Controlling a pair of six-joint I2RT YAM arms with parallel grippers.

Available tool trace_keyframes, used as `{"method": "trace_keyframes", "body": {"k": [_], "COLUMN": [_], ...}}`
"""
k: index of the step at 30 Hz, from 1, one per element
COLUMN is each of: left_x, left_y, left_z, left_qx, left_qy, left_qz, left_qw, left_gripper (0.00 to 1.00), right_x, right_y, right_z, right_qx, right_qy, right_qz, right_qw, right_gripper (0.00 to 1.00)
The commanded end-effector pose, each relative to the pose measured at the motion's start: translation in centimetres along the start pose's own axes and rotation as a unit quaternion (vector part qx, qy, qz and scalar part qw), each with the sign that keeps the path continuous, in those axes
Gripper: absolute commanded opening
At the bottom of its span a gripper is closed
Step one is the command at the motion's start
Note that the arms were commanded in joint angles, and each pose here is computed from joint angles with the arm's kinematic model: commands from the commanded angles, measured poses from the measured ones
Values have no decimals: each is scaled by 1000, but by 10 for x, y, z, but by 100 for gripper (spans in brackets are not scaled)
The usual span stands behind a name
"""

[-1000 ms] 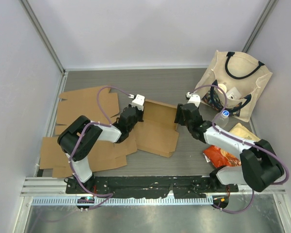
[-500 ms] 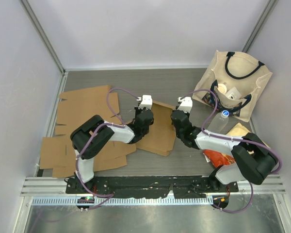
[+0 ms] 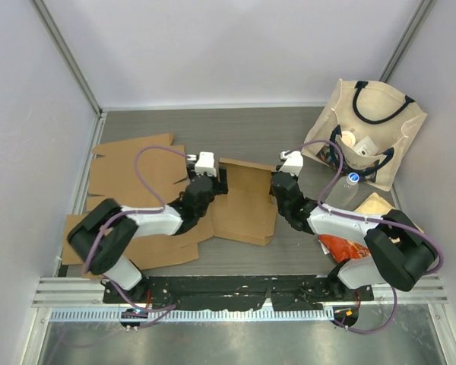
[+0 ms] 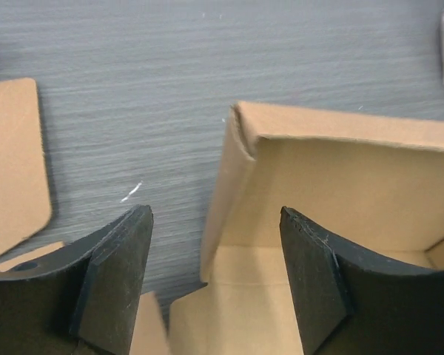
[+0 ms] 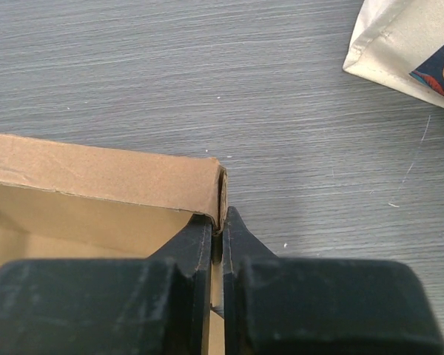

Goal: Fold the paper box

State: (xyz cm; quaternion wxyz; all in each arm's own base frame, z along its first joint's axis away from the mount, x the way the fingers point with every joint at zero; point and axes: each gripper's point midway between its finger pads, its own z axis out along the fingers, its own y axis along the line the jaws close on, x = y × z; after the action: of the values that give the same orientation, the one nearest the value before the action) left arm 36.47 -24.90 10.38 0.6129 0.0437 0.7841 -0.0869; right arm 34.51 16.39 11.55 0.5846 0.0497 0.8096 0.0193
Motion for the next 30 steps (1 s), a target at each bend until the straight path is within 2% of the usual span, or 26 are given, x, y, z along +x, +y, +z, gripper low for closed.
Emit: {"method": "trace_keyframes", "body": {"k": [1, 7, 11, 15, 19, 21, 23, 25, 27, 29, 30], "left_x": [-36, -40, -39, -35, -21, -14, -6, -7, -11, -21, -25], "left_y": [0, 16, -1, -26, -49, -68, -75, -67, -57, -48, -41], "left_z": [-29, -40, -44, -61, -90, -110, -118, -114, -110, -109, -107], "left_qx": [83, 99, 149, 213, 246, 282, 298, 260, 228, 203, 186], "left_qy": [-17, -13, -4, 11, 15, 18, 31, 38, 32, 14, 9], "left_qz": [-64, -68, -75, -79, -6, 34, 45, 10, -16, -40, -51], "left_qw": [994, 993, 986, 974, 969, 959, 953, 965, 973, 978, 981], "left_gripper": [72, 57, 63, 60, 61, 61, 61, 56, 56, 62, 69], "right_x": [-27, -26, -24, -25, -29, -32, -34, -38, -40, -40, -39], "right_y": [11, 7, 6, 6, -2, -3, -1, 4, 6, 8, 6], "right_z": [3, 6, 8, 15, 24, 26, 29, 30, 32, 31, 30], "right_qx": [-30, -33, -36, -45, -47, -50, -64, -77, -83, -90, -91], "right_qy": [-23, -12, -2, 14, 29, 34, 34, 32, 30, 28, 28], "right_qz": [27, 26, 18, 3, -10, -16, -30, -43, -56, -64, -69], "right_qw": [999, 999, 999, 999, 998, 998, 997, 996, 995, 993, 993], "right_gripper": [1, 1, 1, 1, 2, 2, 1, 2, 2, 4, 7]}}
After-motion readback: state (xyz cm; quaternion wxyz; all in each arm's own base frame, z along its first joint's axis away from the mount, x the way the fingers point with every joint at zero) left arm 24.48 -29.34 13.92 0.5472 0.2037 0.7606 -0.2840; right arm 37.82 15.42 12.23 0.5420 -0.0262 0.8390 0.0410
